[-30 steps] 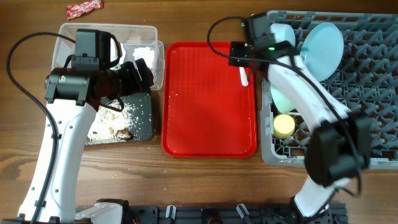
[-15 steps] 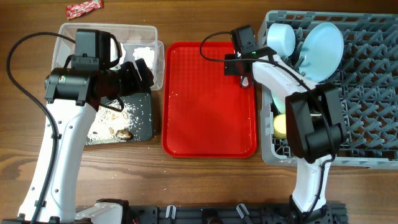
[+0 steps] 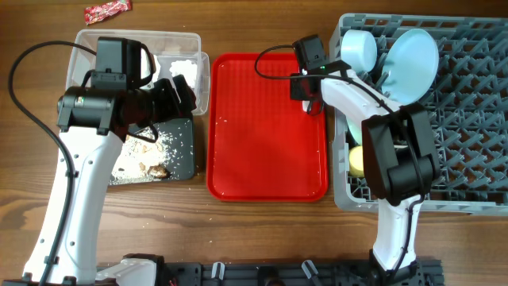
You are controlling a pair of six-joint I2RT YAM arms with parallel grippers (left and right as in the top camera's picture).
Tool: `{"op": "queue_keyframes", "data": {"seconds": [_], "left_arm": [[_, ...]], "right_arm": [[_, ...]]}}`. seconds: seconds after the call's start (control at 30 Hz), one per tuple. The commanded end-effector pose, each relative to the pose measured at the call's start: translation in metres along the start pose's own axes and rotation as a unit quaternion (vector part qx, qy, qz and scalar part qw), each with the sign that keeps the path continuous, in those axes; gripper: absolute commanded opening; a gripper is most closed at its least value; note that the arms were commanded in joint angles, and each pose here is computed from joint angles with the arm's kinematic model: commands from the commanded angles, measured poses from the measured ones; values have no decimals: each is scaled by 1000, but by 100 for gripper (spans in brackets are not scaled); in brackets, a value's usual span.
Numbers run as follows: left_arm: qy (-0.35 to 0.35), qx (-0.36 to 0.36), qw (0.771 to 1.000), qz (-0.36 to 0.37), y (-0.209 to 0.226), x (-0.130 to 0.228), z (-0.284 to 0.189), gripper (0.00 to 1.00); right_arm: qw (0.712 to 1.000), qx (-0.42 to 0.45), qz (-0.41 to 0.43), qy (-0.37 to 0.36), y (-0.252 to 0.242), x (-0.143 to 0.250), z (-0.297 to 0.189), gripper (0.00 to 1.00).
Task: Sort waste into correct bins and load items into the dishwasher rack
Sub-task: 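Carry fork into dish rack and release it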
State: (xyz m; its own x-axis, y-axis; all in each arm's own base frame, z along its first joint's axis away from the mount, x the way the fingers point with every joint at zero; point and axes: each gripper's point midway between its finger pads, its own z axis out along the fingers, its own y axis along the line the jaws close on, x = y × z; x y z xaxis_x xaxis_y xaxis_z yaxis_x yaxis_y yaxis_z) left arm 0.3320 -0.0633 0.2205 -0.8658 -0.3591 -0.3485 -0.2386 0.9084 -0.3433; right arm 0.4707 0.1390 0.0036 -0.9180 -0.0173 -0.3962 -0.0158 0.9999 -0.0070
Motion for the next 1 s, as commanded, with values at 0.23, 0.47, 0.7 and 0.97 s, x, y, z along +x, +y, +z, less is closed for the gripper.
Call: {"op": "queue_keyframes", "data": {"seconds": [0.23,0.47,0.7,0.97], "left_arm": [[-10,0,1000,2,0,-5,-4,100],[-10,0,1000,2,0,-5,-4,100],[-10,0,1000,2,0,-5,-4,100],[-10,0,1000,2,0,-5,-4,100]], "right_arm": [[1000,-26,0,11,1,3,-65,4],[994,-61,14,-94,-6,-26,-191,5],[971,43,189,-138,-88,-1,-273,4],[875,170,449,-56,-189,72,-252,4]]}}
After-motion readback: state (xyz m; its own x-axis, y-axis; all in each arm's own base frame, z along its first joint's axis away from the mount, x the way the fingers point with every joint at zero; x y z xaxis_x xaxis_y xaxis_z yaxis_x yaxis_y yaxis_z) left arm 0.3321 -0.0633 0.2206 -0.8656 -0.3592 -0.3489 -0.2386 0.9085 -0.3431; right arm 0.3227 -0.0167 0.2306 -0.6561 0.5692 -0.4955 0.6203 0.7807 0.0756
